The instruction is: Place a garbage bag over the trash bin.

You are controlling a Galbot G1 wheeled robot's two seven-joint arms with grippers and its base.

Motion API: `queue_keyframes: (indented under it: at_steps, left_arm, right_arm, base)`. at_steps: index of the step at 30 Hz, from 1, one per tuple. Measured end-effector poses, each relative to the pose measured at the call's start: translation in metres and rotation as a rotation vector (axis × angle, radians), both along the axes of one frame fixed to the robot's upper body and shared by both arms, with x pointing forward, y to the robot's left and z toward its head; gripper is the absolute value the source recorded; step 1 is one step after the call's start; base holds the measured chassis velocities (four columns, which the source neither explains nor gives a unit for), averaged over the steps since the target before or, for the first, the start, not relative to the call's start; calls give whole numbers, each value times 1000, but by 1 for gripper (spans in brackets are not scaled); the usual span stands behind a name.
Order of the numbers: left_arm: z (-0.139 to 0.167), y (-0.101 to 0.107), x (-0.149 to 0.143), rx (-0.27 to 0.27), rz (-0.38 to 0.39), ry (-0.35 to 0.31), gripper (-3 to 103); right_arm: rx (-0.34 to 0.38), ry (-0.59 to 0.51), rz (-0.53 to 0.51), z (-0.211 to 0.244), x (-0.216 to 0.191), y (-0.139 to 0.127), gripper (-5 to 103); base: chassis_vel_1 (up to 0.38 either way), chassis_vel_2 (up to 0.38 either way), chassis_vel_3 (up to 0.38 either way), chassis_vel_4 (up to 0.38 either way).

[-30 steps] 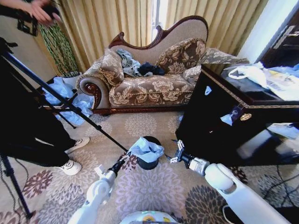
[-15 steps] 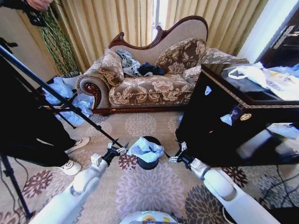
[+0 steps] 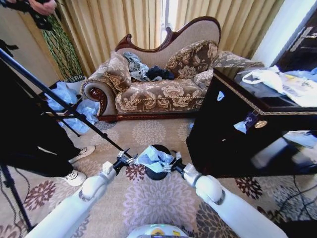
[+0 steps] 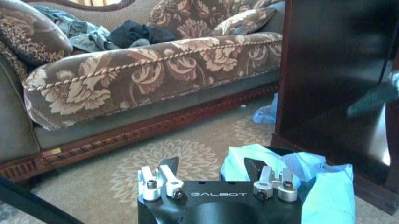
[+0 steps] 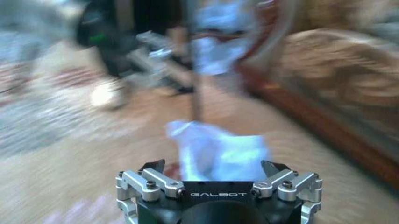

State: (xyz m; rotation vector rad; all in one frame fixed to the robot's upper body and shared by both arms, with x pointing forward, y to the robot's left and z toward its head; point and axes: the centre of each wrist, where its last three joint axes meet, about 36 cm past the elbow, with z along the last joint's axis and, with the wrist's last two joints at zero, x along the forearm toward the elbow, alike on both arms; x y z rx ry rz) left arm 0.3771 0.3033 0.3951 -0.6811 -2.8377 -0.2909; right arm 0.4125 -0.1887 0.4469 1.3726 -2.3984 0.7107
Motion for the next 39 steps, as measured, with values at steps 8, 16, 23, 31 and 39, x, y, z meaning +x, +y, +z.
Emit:
queue_keyframes:
  at_steps: [8,16,23,31,39]
  left_arm:
    - [1,11,14,-5,-10,-27,72]
    - [8,23,33,22,-45,-58,72]
    - [14,14,45,15,-72,-75,72]
    - [22,-1,75,24,-131,-102,72]
    - [25,-14,100,54,-193,-106,72]
  right_arm:
    - [-79,29,180,-10,63,45,100]
    - [-161,-35,201,-19,85,52,100]
    - [-236,-53,196,-17,93,30,100]
    - [-275,-8,191,-37,97,16,100]
    - [-279,67,206,-52,79,3,100]
  base:
    - [0,0,0,0]
    - [0,0,0,0]
    - [0,0,0,0]
    - [0,0,0,0]
    - [0,0,0,0]
